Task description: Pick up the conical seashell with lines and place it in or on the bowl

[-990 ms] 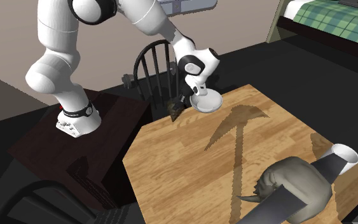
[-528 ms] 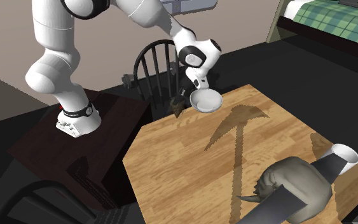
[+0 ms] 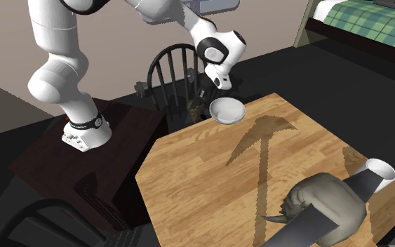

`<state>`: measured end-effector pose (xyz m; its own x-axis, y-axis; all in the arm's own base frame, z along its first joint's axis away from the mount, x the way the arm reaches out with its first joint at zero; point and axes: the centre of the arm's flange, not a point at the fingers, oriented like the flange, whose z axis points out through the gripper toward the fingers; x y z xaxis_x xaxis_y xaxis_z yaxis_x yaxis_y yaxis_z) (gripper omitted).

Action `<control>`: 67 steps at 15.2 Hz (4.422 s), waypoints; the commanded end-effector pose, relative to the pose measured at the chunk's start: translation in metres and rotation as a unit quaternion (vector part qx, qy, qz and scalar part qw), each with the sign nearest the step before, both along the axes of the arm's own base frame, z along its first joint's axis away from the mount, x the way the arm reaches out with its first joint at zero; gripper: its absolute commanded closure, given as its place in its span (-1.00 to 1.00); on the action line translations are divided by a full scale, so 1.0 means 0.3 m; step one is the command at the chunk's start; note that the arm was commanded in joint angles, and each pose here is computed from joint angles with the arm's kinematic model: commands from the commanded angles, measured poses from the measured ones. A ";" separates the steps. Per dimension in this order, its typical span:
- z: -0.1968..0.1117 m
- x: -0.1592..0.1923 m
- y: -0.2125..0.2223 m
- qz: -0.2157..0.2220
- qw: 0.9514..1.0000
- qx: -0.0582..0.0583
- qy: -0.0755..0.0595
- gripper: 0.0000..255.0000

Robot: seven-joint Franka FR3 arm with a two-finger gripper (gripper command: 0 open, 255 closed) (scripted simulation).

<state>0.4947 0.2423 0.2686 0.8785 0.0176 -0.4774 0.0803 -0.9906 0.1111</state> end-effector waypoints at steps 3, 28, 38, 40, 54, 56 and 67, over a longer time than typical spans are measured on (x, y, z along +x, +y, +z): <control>0.067 0.000 -0.001 0.000 1.000 0.000 0.000 1.00; 0.033 0.363 0.555 0.000 1.000 0.000 0.000 1.00; -0.143 0.363 0.555 0.000 1.000 0.000 0.000 1.00; -0.157 0.363 0.555 0.000 1.000 0.000 0.000 1.00; -0.119 0.384 0.561 0.000 1.000 0.000 0.000 -1.00; -0.077 0.402 0.566 0.000 1.000 0.000 0.000 -1.00; -0.163 0.393 0.493 -0.144 0.986 0.082 -0.034 -1.00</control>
<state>0.6153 0.3960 0.2254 0.8844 -0.0991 -0.4561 -0.1091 -0.9940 0.0044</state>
